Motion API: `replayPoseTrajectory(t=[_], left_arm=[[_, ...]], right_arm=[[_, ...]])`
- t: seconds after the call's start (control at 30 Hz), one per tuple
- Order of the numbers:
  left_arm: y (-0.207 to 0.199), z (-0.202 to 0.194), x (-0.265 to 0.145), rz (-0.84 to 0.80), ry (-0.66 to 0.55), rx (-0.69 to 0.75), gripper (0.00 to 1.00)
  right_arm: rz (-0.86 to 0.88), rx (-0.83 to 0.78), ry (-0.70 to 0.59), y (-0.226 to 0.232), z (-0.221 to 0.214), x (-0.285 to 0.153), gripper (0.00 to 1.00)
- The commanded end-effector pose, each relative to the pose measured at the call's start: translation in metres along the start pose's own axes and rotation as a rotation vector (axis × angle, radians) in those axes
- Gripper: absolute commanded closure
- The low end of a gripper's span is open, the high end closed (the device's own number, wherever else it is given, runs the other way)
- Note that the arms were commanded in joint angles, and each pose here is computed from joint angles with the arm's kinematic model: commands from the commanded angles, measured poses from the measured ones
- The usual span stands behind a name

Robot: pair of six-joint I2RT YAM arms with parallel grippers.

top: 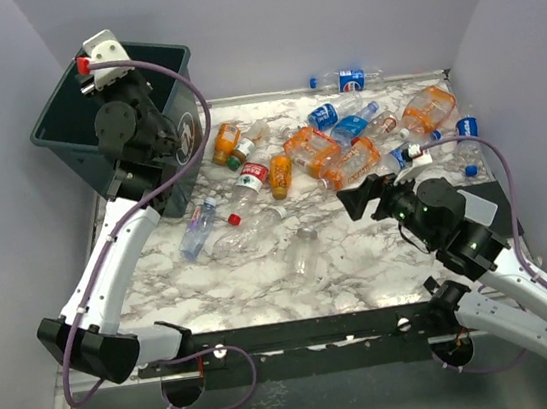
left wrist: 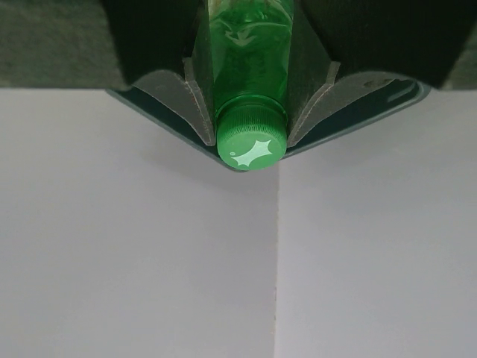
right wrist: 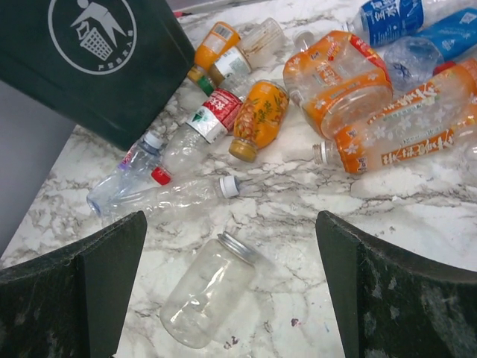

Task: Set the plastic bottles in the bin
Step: Place the plastic bottle in the trash bin.

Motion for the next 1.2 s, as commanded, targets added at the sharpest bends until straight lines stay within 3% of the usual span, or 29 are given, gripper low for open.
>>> replayPoseTrajectory(t=[0.0, 0.2, 0.3, 0.4, 0.77, 1.17], left_arm=[[0.005, 0.032, 0.010, 0.025, -0.110, -0.185, 1.00], [-0.004, 0.031, 0.016, -0.059, -0.213, -0.185, 1.00], [-0.017, 0.022, 0.021, -0.109, -0.248, -0.118, 1.00], [-0.026, 0.005, 0.031, -0.089, -0.209, -0.092, 1.00], [-0.020, -0.036, 0.066, -0.066, -0.080, -0.280, 1.00], [-0.005, -0.096, 0.062, 0.019, 0.088, -0.248, 1.00]], right_arm=[[-0.053, 0.046, 0.043, -0.010, -0.017, -0.004, 0.00], [-0.056, 0.060, 0.052, -0.016, -0.029, -0.009, 0.00], [-0.064, 0.048, 0.053, -0.017, -0.028, -0.009, 0.00], [-0.065, 0.036, 0.056, -0.016, -0.025, -0.010, 0.00], [-0.063, 0.038, 0.075, -0.020, -0.036, -0.011, 0.00], [-0.057, 0.013, 0.101, -0.018, -0.040, -0.001, 0.00]])
Point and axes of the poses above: each gripper's point midway between its finger pads, its own x axis out along the fingers, its own y axis along the line the jaws close on, z = x × y, the point moved 6 cm from there along -x, back along the fingers
